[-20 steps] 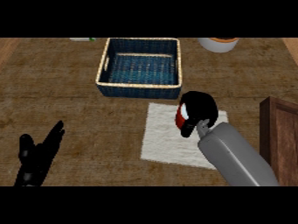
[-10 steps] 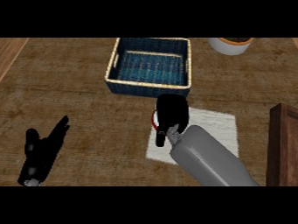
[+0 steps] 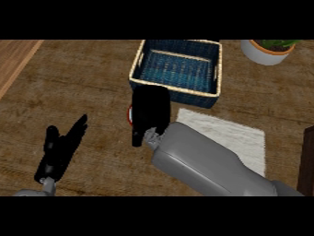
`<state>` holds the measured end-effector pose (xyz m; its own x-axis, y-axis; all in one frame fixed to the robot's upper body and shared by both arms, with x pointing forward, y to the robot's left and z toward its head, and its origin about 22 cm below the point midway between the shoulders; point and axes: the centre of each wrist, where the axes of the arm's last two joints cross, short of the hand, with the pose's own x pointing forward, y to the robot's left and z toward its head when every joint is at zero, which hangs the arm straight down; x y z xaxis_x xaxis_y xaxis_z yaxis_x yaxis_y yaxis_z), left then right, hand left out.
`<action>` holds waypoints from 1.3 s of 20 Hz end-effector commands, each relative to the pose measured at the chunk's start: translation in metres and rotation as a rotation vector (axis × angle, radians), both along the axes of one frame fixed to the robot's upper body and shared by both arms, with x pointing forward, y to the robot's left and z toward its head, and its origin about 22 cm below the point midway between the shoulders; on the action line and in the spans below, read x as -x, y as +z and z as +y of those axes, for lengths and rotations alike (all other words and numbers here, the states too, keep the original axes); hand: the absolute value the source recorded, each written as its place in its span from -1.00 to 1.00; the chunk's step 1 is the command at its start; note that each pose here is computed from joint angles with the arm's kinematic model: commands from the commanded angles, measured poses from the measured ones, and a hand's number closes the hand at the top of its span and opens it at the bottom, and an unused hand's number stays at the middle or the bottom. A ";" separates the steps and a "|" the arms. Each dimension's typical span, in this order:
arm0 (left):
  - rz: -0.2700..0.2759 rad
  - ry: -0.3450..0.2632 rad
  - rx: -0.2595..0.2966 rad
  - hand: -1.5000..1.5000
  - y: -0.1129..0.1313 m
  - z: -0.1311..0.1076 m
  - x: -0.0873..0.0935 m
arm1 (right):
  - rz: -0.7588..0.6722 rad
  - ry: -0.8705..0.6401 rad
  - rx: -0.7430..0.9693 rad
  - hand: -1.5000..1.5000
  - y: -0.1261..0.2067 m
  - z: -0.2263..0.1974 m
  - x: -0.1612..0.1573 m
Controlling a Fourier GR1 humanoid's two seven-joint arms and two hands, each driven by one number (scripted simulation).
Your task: Pick the can from the placemat and place it in the basket
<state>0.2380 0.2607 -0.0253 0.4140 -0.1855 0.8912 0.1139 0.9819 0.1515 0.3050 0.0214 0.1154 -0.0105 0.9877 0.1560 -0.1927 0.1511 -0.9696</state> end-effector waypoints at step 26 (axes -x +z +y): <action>0.101 0.106 -0.014 0.00 -0.019 0.016 0.024 | -0.579 -0.415 -0.668 1.00 0.231 0.054 -0.025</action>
